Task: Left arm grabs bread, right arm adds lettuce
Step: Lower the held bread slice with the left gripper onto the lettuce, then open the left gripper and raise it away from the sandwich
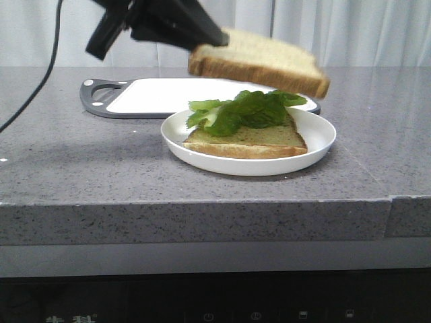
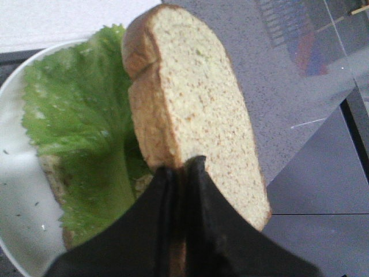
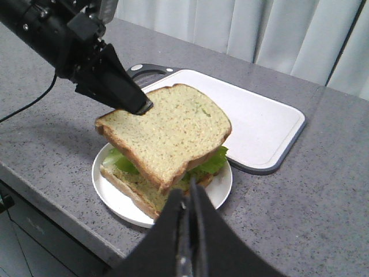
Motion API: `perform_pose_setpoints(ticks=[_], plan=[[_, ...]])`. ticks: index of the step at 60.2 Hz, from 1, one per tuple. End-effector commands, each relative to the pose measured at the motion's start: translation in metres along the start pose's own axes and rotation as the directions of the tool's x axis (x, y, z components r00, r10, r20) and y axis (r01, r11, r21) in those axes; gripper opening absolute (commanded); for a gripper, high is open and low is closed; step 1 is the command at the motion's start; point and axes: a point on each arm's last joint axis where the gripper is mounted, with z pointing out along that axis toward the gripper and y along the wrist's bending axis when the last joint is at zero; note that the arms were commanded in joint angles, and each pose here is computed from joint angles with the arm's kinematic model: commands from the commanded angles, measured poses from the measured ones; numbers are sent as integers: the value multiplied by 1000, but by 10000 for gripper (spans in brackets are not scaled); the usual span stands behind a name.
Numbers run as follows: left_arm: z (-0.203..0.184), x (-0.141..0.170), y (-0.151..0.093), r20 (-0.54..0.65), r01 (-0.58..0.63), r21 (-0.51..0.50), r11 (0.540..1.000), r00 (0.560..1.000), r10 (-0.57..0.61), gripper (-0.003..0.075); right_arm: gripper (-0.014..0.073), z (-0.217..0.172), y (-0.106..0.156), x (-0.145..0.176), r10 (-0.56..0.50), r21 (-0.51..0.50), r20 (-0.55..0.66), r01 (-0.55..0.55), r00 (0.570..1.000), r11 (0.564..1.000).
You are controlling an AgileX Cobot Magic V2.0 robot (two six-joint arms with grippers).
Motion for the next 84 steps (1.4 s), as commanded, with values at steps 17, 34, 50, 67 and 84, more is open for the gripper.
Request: perform_pose_setpoints(ticks=[17,34,50,67,84], plan=[[-3,-10,-5,36,11,37,999,999,-12,11,-62,-2,-3,-14,-13,31,87,10,996,999],[-5,-10,-7,38,-3,37,999,999,2,340,-62,-2,-3,-14,-13,31,87,10,996,999],[-47,-14,-24,118,-114,-11,993,986,115,333,-62,-2,-3,-15,-13,35,98,10,995,999],[-110,-12,-36,301,-205,-172,963,920,250,-21,-62,-2,-3,-16,118,11,115,-120,986,993],[-176,64,-39,492,-258,-489,833,707,508,-21,-62,-11,-5,-12,117,48,171,-127,978,991]])
